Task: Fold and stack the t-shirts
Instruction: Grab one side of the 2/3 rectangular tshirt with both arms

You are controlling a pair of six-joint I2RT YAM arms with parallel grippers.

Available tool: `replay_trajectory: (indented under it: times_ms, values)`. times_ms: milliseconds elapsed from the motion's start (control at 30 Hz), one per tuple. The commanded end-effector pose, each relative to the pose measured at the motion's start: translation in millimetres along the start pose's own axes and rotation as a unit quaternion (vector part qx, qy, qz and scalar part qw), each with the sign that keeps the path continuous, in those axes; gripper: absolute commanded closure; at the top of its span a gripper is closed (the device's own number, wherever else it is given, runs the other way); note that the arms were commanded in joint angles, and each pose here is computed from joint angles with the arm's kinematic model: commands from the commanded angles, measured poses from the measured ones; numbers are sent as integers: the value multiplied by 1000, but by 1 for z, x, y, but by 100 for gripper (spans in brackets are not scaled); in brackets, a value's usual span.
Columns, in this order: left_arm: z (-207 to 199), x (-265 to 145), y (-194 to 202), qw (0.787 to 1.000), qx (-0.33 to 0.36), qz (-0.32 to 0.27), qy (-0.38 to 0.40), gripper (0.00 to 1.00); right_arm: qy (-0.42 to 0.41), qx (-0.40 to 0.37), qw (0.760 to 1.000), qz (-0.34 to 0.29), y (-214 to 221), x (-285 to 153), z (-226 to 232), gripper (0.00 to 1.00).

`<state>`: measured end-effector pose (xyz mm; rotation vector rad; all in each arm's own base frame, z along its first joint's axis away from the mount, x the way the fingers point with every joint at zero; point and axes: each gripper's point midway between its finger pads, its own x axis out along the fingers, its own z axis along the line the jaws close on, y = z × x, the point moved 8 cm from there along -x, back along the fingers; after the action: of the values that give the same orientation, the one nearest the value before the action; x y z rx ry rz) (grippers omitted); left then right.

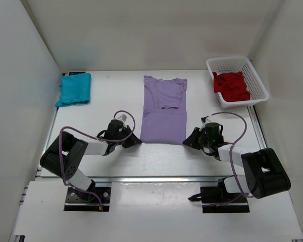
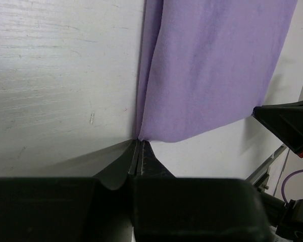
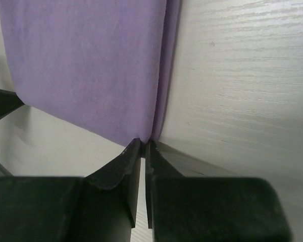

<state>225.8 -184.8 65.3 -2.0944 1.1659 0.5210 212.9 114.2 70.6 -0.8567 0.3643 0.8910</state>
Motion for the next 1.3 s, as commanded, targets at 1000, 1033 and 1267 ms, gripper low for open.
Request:
replay_trajectory:
  times_ms: [1000, 1033, 1267]
  values:
    - [-13, -13, -7, 999, 14, -43, 25, 100, 10, -20, 1000, 8, 14, -5, 7, 100]
    - [-8, -18, -3, 999, 16, -31, 22, 100, 12, -24, 1000, 17, 21, -8, 8, 100]
    - [17, -64, 43, 997, 62, 33, -16, 100, 25, -41, 997, 68, 84, -35, 15, 100]
